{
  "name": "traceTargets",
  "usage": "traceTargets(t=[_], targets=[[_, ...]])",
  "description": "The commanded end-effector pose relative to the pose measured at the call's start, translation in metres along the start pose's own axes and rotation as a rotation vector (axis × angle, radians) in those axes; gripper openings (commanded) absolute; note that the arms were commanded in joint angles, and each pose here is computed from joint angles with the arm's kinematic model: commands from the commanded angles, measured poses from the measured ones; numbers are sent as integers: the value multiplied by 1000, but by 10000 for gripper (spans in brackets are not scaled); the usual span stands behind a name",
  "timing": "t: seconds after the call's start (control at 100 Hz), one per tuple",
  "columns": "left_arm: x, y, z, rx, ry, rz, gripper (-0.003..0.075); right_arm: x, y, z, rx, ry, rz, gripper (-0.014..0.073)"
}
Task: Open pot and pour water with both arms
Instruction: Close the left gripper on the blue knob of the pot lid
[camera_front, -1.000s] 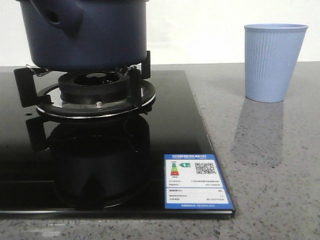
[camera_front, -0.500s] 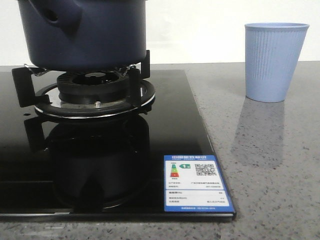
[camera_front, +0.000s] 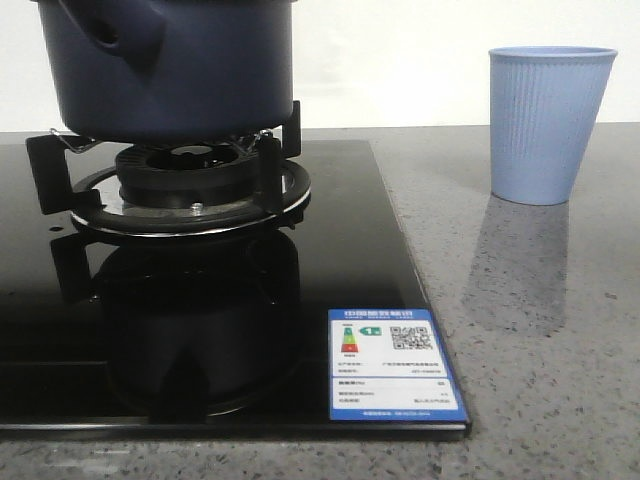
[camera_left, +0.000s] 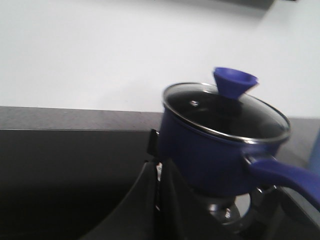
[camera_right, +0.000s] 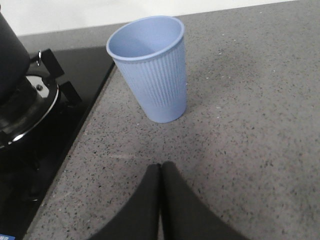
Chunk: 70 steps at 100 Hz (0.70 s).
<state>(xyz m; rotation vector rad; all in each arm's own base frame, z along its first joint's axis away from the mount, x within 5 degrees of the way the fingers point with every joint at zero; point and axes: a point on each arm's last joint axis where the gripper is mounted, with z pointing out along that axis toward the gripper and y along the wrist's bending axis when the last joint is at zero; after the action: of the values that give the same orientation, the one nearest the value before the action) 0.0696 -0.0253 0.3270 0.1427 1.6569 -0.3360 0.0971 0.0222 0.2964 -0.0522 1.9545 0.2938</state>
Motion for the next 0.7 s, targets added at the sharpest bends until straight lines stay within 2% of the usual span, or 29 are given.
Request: traceTargets(t=[0.0,0.14,0.19,0.24,0.31,0.38,0.45,0.5,0.55,0.69], targets=[[-17,-3,6,30,-41,42,-17,-24,1,1,10,-66,-52,-56],[-24,-6,18,72,-13,39,13,-29,2,1,10,-72,-75,-55],[-28,-7,23,78,-8,36,66,-28,2,2,9,-69,-75,-47],[-32,-8,27,82,-10,35,159,-28,2,2,9,-68,-75,-18],[-38,-9,34,90,-10,35,305,-28,2,2,9,-68,-75,61],[-43,-11,41,101,-3,36,450,-28,2,2,8,-69,-74,187],[-48,-13,49,114,4,36,536,-28,2,2,7,-69,-72,336],[-51,-15,55,122,10,33,538,-28,2,2,7,-69,-72,432],[-52,-17,63,135,19,33,525,-28,2,2,7,-69,-70,474],[-56,-26,85,169,30,33,486,-28,2,2,7,-69,-70,477]])
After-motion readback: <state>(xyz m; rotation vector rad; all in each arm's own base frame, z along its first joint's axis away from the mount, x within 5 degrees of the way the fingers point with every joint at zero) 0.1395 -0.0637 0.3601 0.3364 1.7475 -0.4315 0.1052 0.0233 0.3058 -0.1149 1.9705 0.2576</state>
